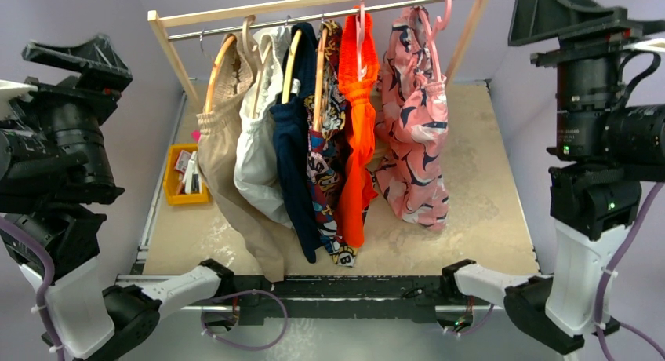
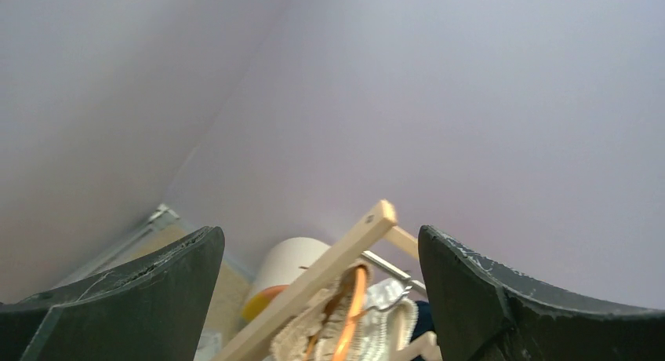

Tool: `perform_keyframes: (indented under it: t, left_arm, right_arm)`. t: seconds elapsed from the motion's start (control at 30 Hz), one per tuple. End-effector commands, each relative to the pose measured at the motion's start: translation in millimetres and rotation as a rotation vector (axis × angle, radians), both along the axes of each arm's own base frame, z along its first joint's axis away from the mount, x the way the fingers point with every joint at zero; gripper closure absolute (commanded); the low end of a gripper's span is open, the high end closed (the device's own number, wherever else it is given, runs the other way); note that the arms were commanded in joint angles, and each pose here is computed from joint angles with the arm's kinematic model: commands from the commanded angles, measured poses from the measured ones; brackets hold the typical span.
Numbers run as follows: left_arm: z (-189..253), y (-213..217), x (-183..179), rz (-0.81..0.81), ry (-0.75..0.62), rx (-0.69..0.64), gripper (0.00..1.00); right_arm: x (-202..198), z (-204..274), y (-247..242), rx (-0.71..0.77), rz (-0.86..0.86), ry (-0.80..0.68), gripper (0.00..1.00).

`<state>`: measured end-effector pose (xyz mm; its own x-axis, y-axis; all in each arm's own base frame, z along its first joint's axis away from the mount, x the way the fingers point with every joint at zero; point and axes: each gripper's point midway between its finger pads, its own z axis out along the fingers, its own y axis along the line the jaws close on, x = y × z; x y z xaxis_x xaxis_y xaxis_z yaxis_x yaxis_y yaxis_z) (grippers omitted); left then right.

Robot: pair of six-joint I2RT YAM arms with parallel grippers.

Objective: Place the shorts on the hanger
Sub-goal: Reset both arms

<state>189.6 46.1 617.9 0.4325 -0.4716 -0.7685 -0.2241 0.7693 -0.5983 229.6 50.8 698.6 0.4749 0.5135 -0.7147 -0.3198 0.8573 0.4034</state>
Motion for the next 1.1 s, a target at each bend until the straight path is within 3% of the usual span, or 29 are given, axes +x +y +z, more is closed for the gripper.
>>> perform_keyframes:
  t: [0.0, 0.2, 0.5, 0.67, 1.07]
  left_arm:
    - [25.6, -37.3, 24.5, -0.155, -0.059, 0.000, 0.07]
    - [34.0, -48.7, 31.0, -0.202, -0.086, -0.007, 0.07]
    - [-6.5, -6.5, -11.5, -0.084, -0.034, 0.021, 0.07]
    - [-38.1, 12.3, -24.0, -0.006, 0.027, 0.025, 0.06]
    - [-93.4, 27.3, -21.3, 0.124, 0.214, 0.099, 0.07]
  right_arm:
    - [23.8, 12.9, 30.2, -0.004, 0.109, -0.009, 0.01]
    - [39.6, 18.0, 11.9, 0.069, -0.012, -0.003, 0.01]
    - [-8.6, -35.8, 5.0, -0.022, -0.004, -0.103, 0.01]
    - [-20.2, -66.8, -6.9, -0.063, -0.063, -0.055, 0.01]
    - [2.1, -134.0, -15.0, -0.151, -0.161, 0.137, 0.01]
